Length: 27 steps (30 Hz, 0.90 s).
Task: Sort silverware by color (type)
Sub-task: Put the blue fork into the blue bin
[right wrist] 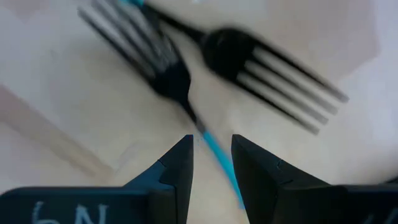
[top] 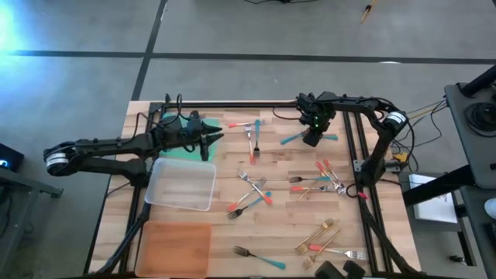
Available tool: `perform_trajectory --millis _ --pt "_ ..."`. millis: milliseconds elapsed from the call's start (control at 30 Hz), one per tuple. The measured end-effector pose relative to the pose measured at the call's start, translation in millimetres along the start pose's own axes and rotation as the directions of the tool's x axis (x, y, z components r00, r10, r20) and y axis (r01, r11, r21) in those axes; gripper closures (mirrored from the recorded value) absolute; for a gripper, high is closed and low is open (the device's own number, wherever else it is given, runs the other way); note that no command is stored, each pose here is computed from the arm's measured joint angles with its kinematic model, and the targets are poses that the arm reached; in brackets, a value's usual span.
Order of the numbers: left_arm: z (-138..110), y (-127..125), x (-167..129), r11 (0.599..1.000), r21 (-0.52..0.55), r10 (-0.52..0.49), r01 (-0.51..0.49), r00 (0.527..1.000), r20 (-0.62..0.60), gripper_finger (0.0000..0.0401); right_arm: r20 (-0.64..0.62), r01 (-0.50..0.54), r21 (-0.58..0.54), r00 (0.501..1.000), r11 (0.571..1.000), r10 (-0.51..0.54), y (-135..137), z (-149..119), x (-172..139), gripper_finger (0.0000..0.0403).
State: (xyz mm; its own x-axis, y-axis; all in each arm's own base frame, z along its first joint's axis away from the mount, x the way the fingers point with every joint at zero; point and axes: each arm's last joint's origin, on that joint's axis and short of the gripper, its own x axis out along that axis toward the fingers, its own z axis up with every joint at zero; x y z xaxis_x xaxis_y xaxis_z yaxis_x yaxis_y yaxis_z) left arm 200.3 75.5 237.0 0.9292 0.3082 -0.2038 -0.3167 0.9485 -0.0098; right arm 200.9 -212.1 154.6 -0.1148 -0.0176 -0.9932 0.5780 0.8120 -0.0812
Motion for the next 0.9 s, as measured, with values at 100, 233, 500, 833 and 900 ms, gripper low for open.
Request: perform_trajectory --millis 100,233,500,833,900 --pt "0 0 0 1.0 0.0 0.0 0.0 1.0 0.0 0.031 0.034 0.008 -0.017 0.999 1.0 -0.007 -1 3 0 0.0303" --pt "0 0 0 1.0 0.0 0.0 0.0 1.0 -0.004 0.031 0.042 -0.009 -0.062 0.999 0.998 0.012 0 4 0 0.0303" --pt "-1 0 0 1.0 0.014 0.0 0.0 1.0 -0.004 0.031 0.007 -0.05 -0.074 0.999 0.996 0.05 2 4 12 0.0303" --pt "-1 0 0 1.0 0.014 0.001 -0.001 1.0 -0.006 0.031 -0.064 -0.069 -0.082 0.996 0.994 0.064 3 10 37 0.0339" --pt "-1 0 0 1.0 0.014 0.001 -0.001 1.0 -0.006 0.031 -0.062 -0.07 -0.076 0.996 0.995 0.066 4 10 37 0.0367"
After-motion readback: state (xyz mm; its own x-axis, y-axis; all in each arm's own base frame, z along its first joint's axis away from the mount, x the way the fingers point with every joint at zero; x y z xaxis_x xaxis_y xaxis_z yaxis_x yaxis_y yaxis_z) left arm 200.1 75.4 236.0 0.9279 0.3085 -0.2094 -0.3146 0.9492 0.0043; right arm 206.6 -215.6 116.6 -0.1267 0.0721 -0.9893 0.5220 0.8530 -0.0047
